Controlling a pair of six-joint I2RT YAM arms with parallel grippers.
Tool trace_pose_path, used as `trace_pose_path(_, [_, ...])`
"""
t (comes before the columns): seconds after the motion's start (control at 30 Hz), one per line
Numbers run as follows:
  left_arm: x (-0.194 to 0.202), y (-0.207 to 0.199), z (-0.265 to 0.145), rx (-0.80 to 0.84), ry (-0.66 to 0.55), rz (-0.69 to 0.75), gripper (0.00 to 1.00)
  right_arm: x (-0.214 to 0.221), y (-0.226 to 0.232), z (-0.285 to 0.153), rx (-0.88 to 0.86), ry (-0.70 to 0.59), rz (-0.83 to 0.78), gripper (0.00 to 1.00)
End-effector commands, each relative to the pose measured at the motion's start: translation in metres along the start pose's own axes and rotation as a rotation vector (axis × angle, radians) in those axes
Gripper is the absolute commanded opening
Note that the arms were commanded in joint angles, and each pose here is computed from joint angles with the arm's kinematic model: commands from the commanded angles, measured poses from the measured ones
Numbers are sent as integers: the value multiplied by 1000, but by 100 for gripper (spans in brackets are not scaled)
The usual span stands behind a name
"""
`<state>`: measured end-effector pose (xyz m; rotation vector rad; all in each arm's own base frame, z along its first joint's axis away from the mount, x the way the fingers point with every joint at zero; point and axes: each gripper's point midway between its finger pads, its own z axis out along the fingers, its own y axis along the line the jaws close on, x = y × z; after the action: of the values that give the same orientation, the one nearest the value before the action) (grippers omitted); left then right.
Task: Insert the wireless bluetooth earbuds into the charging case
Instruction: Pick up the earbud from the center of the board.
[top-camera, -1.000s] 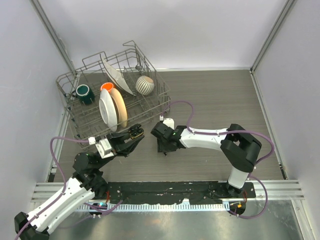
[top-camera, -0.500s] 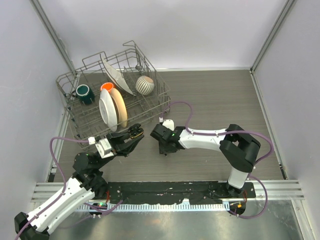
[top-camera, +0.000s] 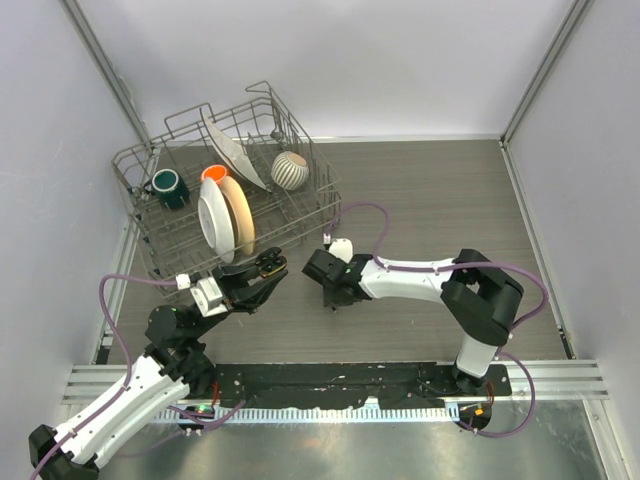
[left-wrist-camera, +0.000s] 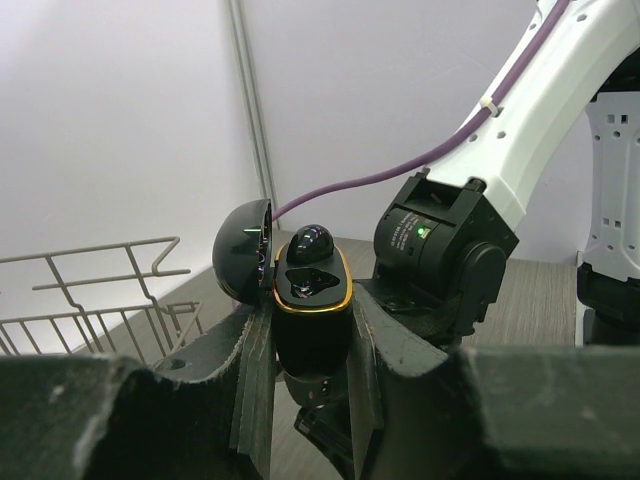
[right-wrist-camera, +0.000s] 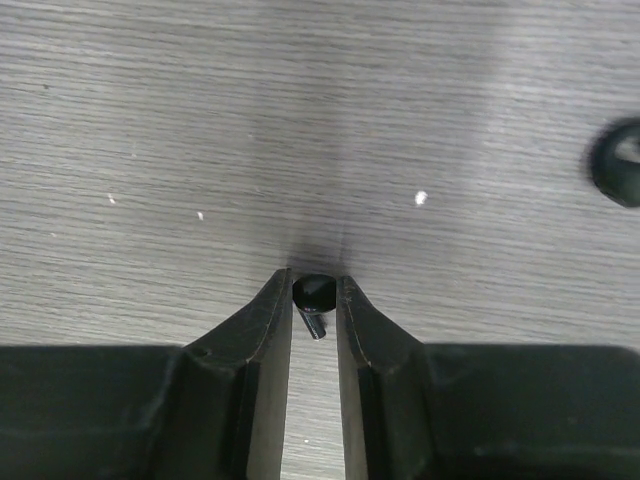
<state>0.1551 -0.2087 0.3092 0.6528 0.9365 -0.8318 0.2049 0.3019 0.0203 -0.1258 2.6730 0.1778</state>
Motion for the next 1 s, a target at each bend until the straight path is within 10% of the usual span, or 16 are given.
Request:
trace_pose_path(0.0, [-7, 4, 0, -18, -27, 13, 0, -5, -14, -11, 31, -67, 93, 17])
trace_pose_path(0.2, [-7, 5, 0, -26, -28, 12, 0, -8, -32, -21, 45, -151, 222, 15])
trace_pose_path(0.5, [-6, 5, 1, -24, -27, 10, 0, -9, -32, -21, 49, -149, 116, 41])
trace_pose_path(0.97, [-7, 4, 0, -25, -30, 6, 0, -17, -28, -26, 35, -104, -35, 45])
